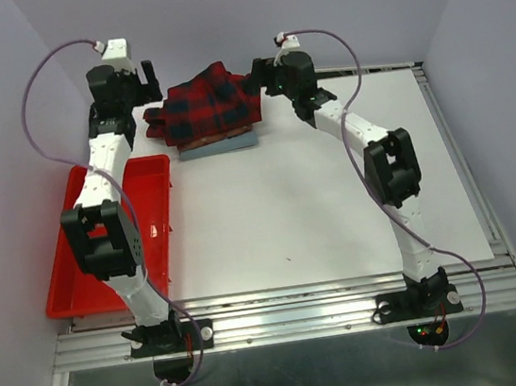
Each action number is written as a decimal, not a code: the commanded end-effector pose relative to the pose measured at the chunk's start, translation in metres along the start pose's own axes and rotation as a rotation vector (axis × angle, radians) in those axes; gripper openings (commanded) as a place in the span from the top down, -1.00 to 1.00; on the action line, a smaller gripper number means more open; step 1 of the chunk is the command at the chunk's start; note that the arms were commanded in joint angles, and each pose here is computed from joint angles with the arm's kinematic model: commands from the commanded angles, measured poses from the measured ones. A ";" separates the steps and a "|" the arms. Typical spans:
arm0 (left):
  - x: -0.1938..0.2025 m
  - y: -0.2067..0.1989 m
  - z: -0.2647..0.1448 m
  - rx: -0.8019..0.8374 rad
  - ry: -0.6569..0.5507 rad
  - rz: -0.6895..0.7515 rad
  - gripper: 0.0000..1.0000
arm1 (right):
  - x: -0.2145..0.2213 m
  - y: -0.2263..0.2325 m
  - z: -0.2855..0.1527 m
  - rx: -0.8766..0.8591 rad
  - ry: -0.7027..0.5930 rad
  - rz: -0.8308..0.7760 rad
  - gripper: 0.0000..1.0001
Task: Fold and stack the skirts
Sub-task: Neatly place the folded skirt to the corner
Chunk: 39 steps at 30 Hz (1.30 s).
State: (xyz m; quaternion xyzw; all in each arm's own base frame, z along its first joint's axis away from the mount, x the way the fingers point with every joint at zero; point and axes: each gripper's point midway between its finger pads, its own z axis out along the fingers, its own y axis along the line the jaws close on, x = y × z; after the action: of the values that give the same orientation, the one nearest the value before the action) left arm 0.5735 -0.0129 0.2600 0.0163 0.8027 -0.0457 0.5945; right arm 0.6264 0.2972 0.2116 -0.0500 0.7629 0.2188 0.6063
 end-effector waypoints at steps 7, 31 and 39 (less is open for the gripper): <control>-0.108 -0.089 -0.021 0.338 -0.321 -0.003 0.35 | -0.098 0.001 -0.040 -0.006 -0.160 -0.071 -1.00; 0.050 -0.186 0.172 0.420 -0.081 -0.307 1.00 | -0.090 -0.151 -0.101 0.197 -0.006 0.034 -1.00; 0.016 -0.192 0.145 0.459 -0.112 -0.234 0.60 | -0.099 -0.132 -0.114 0.133 0.002 0.055 -1.00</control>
State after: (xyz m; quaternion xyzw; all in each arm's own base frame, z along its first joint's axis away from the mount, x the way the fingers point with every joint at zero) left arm 0.7023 -0.2181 0.1348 0.0234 0.7647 -0.3002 0.5697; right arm 0.6110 0.1096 0.2307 0.0235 0.8073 0.1567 0.5685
